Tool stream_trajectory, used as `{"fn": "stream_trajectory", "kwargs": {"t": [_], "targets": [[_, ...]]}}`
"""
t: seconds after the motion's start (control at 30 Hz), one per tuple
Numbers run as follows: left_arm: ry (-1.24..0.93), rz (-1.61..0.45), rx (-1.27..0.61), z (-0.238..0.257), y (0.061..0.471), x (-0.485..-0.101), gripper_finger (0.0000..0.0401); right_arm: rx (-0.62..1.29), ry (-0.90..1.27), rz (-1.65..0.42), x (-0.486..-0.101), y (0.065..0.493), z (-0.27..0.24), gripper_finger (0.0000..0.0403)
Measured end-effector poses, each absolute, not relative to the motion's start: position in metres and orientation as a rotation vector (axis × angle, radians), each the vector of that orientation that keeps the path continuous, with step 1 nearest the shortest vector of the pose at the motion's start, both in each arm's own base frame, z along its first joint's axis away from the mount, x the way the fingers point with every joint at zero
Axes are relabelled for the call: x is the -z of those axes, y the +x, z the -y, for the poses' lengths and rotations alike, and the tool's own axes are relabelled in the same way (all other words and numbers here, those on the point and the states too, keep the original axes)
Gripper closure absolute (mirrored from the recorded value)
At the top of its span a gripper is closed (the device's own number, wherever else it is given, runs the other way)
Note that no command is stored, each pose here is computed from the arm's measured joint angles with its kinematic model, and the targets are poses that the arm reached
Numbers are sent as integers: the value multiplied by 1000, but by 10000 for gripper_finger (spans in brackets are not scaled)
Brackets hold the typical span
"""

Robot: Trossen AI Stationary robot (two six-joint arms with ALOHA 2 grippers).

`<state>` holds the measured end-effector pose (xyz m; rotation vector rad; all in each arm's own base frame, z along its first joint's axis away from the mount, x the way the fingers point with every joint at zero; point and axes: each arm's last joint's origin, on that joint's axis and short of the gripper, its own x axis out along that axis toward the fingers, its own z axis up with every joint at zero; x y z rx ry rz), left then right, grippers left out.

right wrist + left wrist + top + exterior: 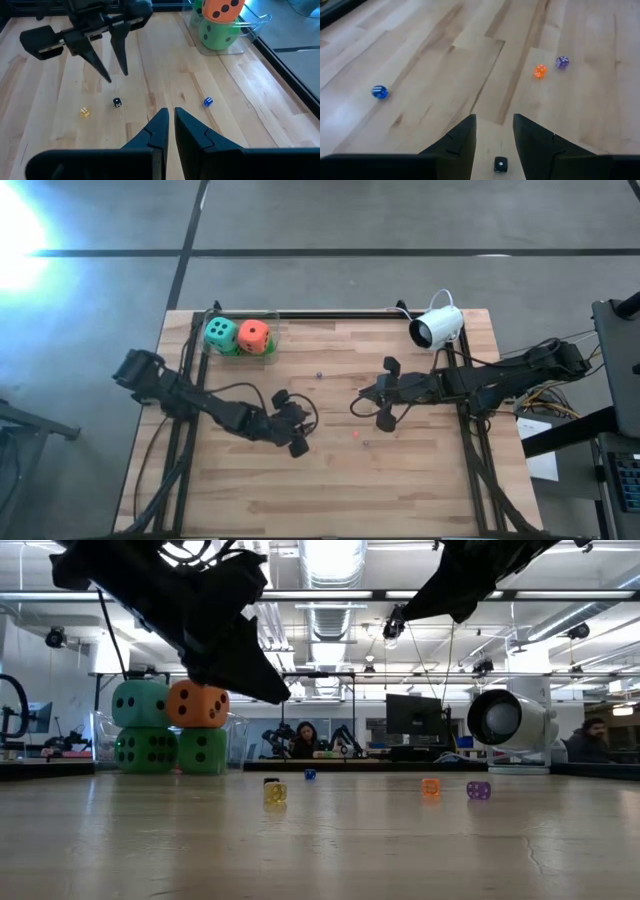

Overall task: Pick & Place Dice
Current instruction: Put the small black die into the transparent bin

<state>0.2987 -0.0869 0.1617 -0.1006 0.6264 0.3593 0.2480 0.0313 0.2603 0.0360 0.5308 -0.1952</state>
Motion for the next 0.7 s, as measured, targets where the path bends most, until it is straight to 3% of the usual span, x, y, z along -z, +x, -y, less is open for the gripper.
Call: {"fn": "stream_trajectory", "kwargs": {"t": [0.7], "targets": [[-120,-631,-320,89,300,-161,267,195,33,-538,-260,248,-31,376]]}}
